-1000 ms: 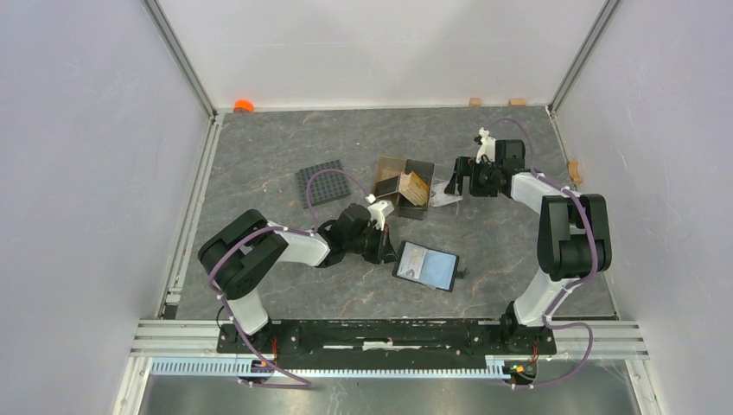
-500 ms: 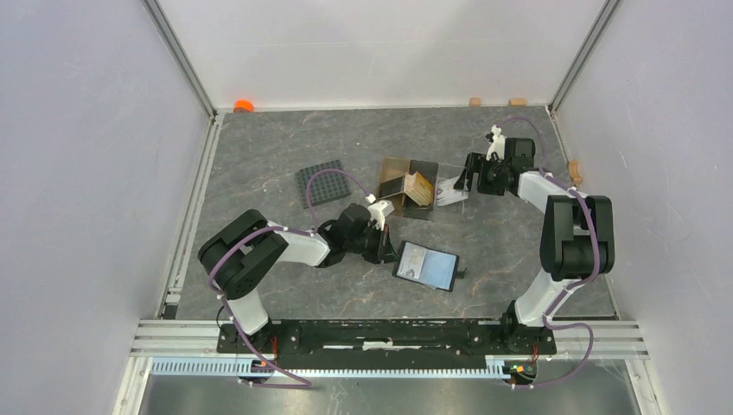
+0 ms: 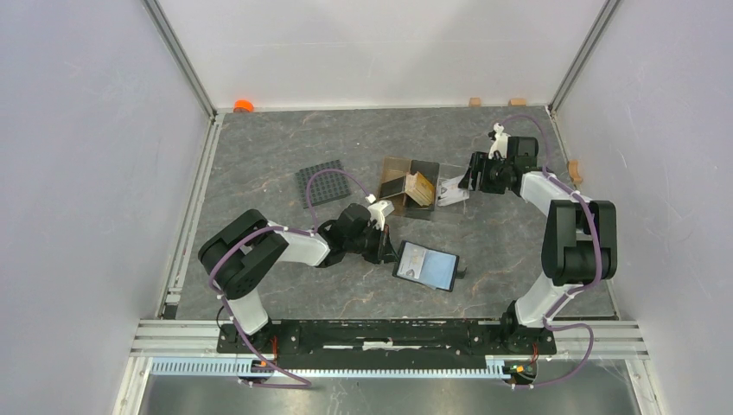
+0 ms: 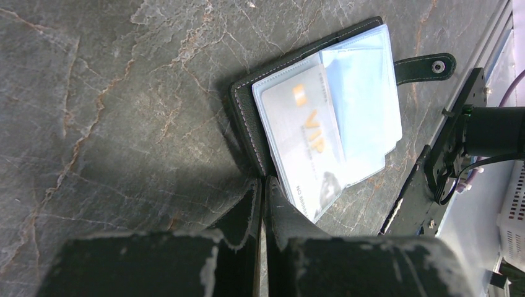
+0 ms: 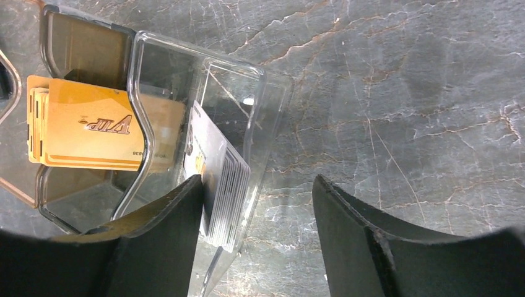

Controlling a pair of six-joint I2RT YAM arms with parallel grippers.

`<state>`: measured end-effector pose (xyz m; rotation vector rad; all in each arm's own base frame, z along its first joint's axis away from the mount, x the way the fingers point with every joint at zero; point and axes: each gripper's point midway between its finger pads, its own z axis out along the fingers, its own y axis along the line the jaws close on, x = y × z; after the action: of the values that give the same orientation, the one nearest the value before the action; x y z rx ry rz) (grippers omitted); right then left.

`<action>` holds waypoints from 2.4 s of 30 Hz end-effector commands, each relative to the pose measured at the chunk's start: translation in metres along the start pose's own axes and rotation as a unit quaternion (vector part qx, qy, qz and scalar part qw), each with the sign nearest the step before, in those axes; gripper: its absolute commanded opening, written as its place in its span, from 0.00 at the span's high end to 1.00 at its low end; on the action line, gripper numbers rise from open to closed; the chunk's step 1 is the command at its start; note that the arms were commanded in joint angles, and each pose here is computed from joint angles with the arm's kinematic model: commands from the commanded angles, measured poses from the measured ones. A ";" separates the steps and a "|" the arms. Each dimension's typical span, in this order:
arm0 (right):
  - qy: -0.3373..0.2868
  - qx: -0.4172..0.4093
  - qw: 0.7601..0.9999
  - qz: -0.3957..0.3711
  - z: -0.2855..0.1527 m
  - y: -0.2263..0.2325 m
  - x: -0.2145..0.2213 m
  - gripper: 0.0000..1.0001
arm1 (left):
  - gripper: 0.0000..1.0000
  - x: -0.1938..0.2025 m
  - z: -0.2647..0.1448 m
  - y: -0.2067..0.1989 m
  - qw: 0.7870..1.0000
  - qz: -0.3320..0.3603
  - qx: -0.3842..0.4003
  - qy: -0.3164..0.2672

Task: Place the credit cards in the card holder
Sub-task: Pick up the credit card from the storage box.

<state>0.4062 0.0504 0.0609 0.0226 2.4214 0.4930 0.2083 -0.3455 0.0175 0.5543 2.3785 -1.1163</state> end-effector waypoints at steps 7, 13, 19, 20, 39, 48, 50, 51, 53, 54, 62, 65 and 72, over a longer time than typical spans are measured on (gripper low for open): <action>-0.036 0.013 0.999 -0.026 -0.016 -0.001 -0.027 0.45 | 0.98 0.036 0.001 0.021 0.997 -0.027 -0.033 0.059; -0.039 0.020 0.999 -0.032 -0.020 -0.002 -0.031 0.46 | 0.98 0.037 0.001 0.021 0.997 -0.028 -0.033 0.061; -0.042 0.021 0.998 -0.036 -0.023 -0.001 -0.033 0.55 | 0.98 0.036 0.001 0.021 0.997 -0.027 -0.033 0.060; -0.042 0.019 0.998 -0.038 -0.023 0.000 -0.033 0.57 | 0.98 0.036 0.001 0.021 0.997 -0.027 -0.032 0.060; -0.048 -0.013 0.998 -0.042 -0.026 0.012 -0.038 0.84 | 0.98 0.035 0.000 0.020 0.997 -0.026 -0.032 0.058; -0.030 -0.024 0.999 -0.036 -0.017 0.012 -0.027 0.64 | 0.98 0.035 0.000 0.019 0.998 -0.026 -0.031 0.058; -0.024 -0.025 0.999 -0.033 -0.014 0.011 -0.023 0.64 | 0.98 0.034 0.000 0.019 0.998 -0.025 -0.030 0.057; -0.021 -0.025 0.999 -0.032 -0.013 0.010 -0.021 0.64 | 0.98 0.035 0.000 0.019 0.998 -0.025 -0.031 0.057; -0.016 -0.028 0.999 -0.031 -0.011 0.010 -0.018 0.64 | 0.98 0.035 0.000 0.019 0.998 -0.025 -0.031 0.057; -0.015 -0.028 0.999 -0.030 -0.010 0.010 -0.017 0.64 | 0.98 0.035 0.000 0.019 0.998 -0.025 -0.031 0.057; -0.004 -0.040 0.999 -0.027 -0.003 0.012 -0.011 0.58 | 0.98 0.035 0.000 0.019 0.998 -0.025 -0.030 0.057; 0.001 -0.036 0.999 -0.029 -0.002 0.011 -0.008 0.60 | 0.98 0.034 0.000 0.019 0.998 -0.025 -0.030 0.057; -0.013 -0.020 0.999 -0.036 -0.010 0.010 -0.017 0.72 | 0.98 0.035 0.000 0.019 0.998 -0.025 -0.031 0.057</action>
<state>0.4038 0.0634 0.0704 -0.0557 2.4034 0.5833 0.2067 -0.3475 0.0174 0.5646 2.3774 -1.1348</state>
